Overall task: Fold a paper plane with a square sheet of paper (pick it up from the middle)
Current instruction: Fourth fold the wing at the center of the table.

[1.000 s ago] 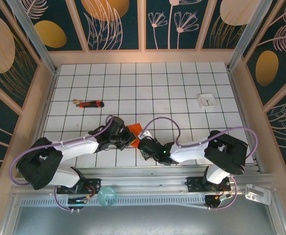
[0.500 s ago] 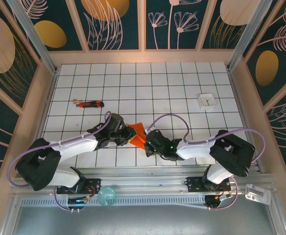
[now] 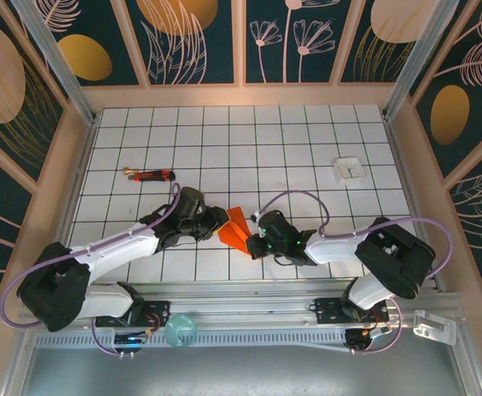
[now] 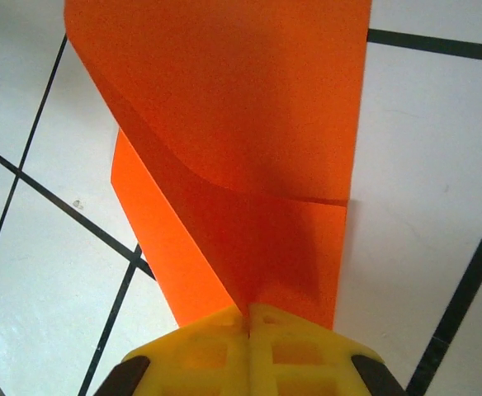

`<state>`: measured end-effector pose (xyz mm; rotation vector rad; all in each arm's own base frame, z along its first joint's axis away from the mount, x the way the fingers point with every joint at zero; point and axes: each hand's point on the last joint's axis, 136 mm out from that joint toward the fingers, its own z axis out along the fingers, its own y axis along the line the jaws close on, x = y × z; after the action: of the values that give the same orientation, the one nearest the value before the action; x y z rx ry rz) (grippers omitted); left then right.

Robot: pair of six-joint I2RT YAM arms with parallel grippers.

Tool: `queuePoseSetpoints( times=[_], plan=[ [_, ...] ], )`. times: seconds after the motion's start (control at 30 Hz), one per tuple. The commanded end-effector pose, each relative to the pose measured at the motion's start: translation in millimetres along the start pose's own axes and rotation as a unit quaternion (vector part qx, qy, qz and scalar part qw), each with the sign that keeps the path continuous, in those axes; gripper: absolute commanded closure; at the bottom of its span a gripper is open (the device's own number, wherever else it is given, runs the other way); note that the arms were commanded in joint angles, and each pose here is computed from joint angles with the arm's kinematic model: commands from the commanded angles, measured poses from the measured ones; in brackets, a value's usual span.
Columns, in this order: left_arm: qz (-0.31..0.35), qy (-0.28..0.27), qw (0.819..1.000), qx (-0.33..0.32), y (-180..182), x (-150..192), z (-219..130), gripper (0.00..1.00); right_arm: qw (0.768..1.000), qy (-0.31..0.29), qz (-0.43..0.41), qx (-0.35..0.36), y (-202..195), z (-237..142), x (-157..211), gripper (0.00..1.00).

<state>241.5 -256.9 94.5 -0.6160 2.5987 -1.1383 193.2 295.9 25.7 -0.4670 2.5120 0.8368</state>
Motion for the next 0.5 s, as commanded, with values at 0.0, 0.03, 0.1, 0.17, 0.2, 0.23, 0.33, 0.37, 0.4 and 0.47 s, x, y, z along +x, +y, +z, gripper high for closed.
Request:
queuePoseSetpoints(
  times=[0.0,0.03,0.1,0.17,0.2,0.23,0.33,0.37,0.4,0.47],
  plan=[
    [0.010,0.010,1.000,-0.001,7,5,0,0.63,0.999,-0.001,0.029,-0.035,6,-4,-3,1.00],
    [0.012,0.012,1.000,-0.002,8,6,1,0.63,0.999,0.001,0.034,-0.039,6,-4,-2,1.00],
    [0.016,0.020,1.000,-0.003,11,10,4,0.63,0.998,0.003,0.045,-0.044,5,-4,-2,1.00],
    [0.019,0.029,0.999,-0.003,14,14,7,0.63,0.997,0.007,0.057,-0.048,3,-3,-2,1.00],
    [0.019,0.033,0.999,-0.003,15,16,9,0.63,0.997,0.010,0.063,-0.050,1,-3,0,1.00],
    [0.021,0.038,0.999,-0.003,17,18,10,0.63,0.996,0.010,0.070,-0.054,1,-3,-1,1.00],
    [0.031,0.047,0.998,-0.006,20,21,15,0.62,0.994,0.016,0.088,-0.062,-2,-2,1,1.00],
    [0.034,0.050,0.998,-0.007,21,21,17,0.62,0.993,0.018,0.093,-0.066,-2,-2,2,1.00],
    [0.037,0.051,0.998,-0.007,21,21,18,0.62,0.993,0.019,0.096,-0.068,-2,-2,2,1.00],
    [0.042,0.054,0.998,-0.007,22,22,20,0.62,0.992,0.023,0.104,-0.071,-3,-2,3,1.00]
  ],
)
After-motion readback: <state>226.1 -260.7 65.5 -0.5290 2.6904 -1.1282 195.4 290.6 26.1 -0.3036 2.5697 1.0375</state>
